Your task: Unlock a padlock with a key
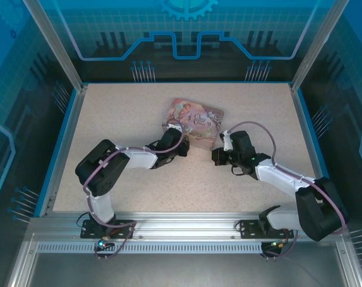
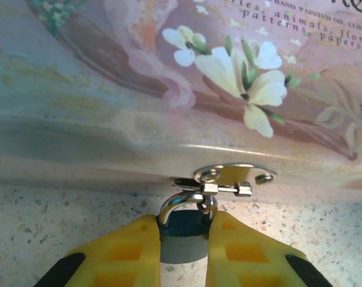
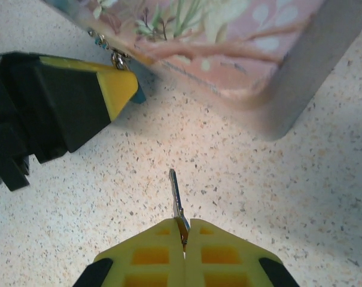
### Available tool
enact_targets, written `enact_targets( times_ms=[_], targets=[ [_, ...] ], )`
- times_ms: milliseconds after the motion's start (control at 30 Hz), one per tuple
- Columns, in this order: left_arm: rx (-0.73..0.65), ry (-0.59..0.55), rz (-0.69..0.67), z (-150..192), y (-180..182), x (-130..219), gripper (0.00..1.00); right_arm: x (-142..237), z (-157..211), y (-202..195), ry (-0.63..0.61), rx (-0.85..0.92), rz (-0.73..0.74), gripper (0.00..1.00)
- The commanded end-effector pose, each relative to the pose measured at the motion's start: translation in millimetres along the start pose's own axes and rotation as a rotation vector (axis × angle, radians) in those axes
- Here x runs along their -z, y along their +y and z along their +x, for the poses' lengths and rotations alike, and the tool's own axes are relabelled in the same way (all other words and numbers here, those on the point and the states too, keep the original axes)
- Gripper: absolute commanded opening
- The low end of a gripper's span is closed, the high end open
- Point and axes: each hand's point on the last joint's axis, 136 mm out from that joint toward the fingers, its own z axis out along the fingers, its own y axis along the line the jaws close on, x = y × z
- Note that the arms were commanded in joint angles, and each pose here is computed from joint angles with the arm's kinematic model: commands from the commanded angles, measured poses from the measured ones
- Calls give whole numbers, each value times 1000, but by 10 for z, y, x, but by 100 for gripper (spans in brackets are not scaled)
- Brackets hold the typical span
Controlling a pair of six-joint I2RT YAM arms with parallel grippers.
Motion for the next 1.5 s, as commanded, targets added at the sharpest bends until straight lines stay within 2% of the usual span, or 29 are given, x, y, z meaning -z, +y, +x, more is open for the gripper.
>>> enact_targets(
  times_ms=[0,167,467,767,1467],
  targets=[
    [106,30,22,-110,-65,93,11,-12,18,134,-42,76,-66,0],
    [200,79,40,-122,-120,138,10,-150,154,236,-58,165,-112,0],
    [342,80,108,-252,-274,354,8,-377,206,401,-74,290,-194,0],
    [489,89,197,-301,-421,469,6,-446,213,425,-52,368,-168,0],
    [539,72,226,-293,-428,582,4,-630,60,546,-55,417,-138,0]
  ],
)
